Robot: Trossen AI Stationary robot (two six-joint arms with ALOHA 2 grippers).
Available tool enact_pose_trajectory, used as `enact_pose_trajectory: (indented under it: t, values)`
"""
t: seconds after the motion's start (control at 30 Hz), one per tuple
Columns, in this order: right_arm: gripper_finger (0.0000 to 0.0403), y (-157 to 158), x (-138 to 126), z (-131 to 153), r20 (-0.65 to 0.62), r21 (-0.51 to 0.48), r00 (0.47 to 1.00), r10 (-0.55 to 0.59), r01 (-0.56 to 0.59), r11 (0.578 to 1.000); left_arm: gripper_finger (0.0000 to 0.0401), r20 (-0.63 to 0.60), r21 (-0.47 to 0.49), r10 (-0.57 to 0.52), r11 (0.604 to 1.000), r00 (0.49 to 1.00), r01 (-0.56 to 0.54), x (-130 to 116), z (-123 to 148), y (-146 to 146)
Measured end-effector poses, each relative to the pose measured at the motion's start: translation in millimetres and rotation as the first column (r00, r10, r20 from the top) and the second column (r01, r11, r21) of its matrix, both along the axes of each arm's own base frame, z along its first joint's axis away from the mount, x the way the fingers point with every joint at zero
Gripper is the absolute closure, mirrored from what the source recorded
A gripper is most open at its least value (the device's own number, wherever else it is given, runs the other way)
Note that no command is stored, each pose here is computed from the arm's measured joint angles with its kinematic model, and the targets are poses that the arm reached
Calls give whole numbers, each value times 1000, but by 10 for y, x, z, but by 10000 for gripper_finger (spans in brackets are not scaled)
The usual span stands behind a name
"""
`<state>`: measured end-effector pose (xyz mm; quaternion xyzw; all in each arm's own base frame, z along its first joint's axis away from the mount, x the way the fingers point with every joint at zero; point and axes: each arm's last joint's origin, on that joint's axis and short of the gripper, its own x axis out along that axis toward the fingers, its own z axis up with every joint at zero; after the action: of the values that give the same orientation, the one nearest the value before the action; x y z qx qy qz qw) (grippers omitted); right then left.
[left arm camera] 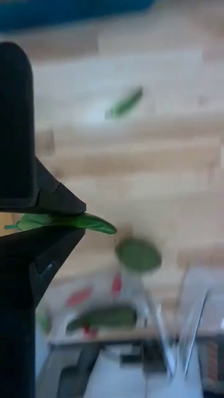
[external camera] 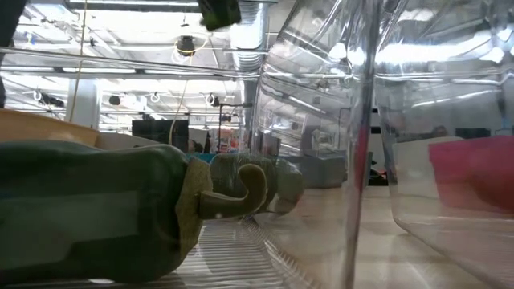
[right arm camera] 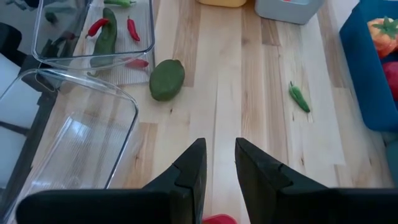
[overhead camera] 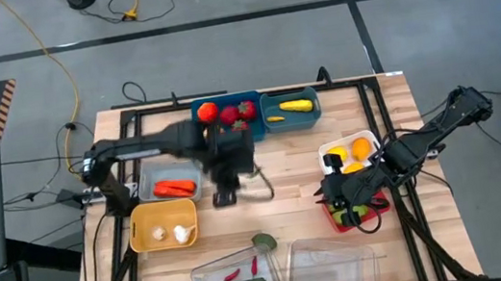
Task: Sort produce into baskets
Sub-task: Put the green chili pepper into the left transparent bin
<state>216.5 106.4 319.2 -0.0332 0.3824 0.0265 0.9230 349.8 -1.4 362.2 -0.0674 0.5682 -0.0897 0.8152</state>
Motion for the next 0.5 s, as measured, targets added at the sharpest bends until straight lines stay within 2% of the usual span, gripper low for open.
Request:
enact_pose_trajectory:
  t: [0.13,0.33,0.5]
  values:
    - [291,1,2,2,3,2,1000,0,0,1000,385,-11,-36,-38,999,999,38,-72,47,-471]
    - [291,4,7,7,9,5,1000,0,0,1000,385,-42,-78,-89,993,995,85,-136,-26,-1159]
    - [291,5,9,7,11,7,1000,0,0,1000,385,-36,-95,-53,994,998,50,-176,-101,-1606]
